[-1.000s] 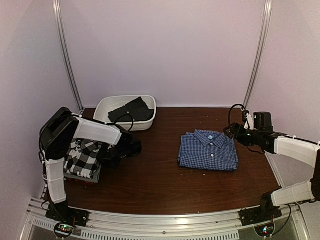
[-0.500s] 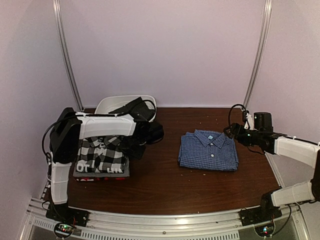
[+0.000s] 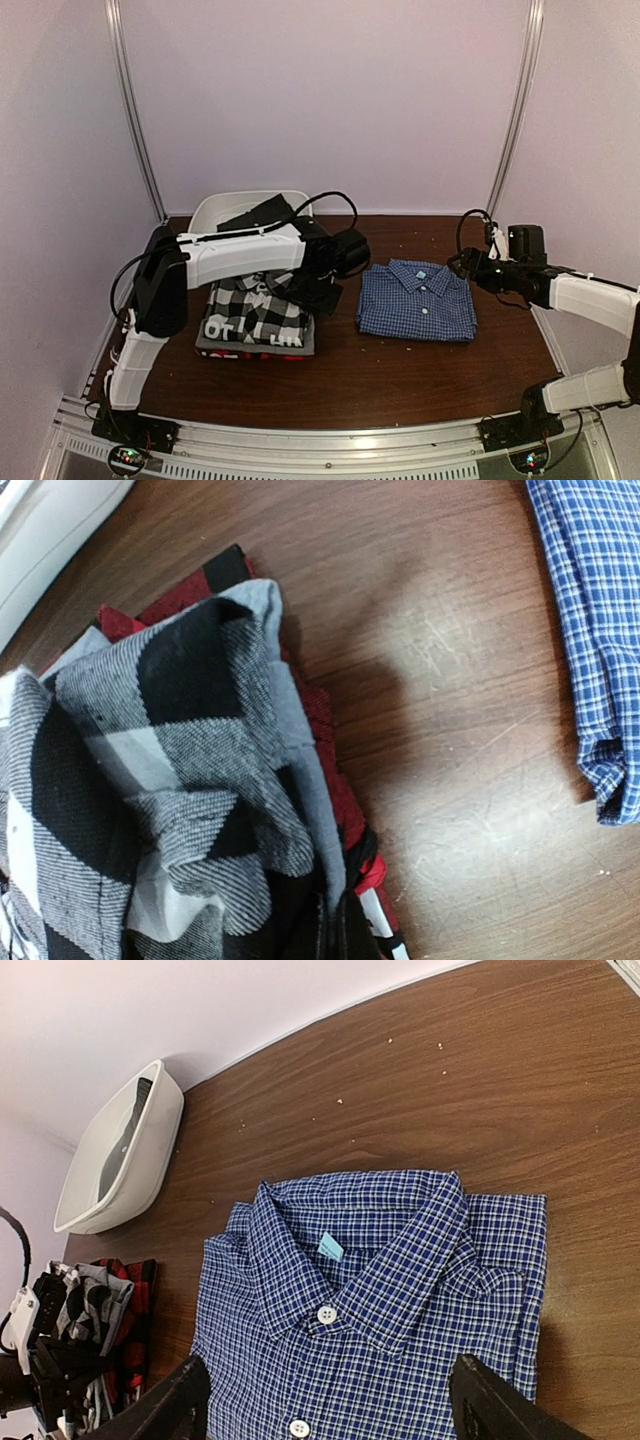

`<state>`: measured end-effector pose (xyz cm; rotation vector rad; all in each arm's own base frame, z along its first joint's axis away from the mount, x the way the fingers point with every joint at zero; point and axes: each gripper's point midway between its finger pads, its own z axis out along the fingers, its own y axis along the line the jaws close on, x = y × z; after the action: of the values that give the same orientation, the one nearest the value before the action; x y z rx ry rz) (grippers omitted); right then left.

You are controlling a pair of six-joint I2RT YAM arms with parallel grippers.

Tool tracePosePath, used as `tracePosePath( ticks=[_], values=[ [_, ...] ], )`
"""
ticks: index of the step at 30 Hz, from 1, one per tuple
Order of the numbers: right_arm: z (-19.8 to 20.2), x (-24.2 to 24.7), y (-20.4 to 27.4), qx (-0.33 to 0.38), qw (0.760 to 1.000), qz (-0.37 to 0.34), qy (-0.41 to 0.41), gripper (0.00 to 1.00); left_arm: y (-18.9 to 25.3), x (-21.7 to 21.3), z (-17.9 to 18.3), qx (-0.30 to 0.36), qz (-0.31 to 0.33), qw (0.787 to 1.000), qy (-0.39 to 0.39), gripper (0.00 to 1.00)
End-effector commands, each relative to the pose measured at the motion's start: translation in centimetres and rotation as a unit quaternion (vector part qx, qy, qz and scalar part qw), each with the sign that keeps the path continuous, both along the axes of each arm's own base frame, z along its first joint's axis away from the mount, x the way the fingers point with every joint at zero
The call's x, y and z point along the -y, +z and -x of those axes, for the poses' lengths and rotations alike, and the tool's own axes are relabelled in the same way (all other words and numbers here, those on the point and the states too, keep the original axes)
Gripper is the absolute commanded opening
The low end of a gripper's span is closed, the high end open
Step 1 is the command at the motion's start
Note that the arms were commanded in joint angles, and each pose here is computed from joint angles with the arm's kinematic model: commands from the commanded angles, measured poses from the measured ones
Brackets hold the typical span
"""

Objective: Fold and stack the long sleeve shirts
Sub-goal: Move the square-folded shirt to the center of the board, then pick up the square-folded shirt from the center of the board.

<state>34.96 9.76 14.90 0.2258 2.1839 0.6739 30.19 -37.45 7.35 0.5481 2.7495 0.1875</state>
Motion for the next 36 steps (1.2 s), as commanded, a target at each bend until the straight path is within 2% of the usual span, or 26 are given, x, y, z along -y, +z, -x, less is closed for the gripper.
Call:
tracePosePath(
  ticks=[1,4,12,18,22,32,36],
  values=[
    [0.4,0.0,0.2,0.003,1.000,0.007,0.002,0.83,0.8,3.3,-0.4,-0.002,0.066,0.998,-0.018,0.00],
    [0.5,0.1,0.1,0.000,1.000,0.008,0.001,0.83,1.1,4.0,-0.5,-0.003,0.081,0.996,-0.022,0.00],
    [0.5,0.5,-0.1,-0.007,1.000,0.022,-0.007,0.84,4.3,6.0,-0.6,0.009,0.132,0.990,-0.043,0.19],
    [0.4,0.9,-0.8,-0.019,0.999,0.033,-0.014,0.84,7.6,8.8,0.1,0.012,0.208,0.974,-0.085,0.36],
    [0.5,1.8,-1.5,-0.032,0.998,0.054,-0.032,0.84,7.8,10.2,-0.2,0.010,0.240,0.966,-0.097,0.51],
    [0.8,4.0,-4.5,-0.088,0.988,0.100,-0.075,0.85,5.6,11.3,-3.1,-0.022,0.305,0.948,-0.094,0.60],
    [1.4,5.2,-6.0,-0.111,0.981,0.127,-0.092,0.85,3.6,11.7,-4.1,-0.037,0.316,0.944,-0.090,0.61]
  ],
)
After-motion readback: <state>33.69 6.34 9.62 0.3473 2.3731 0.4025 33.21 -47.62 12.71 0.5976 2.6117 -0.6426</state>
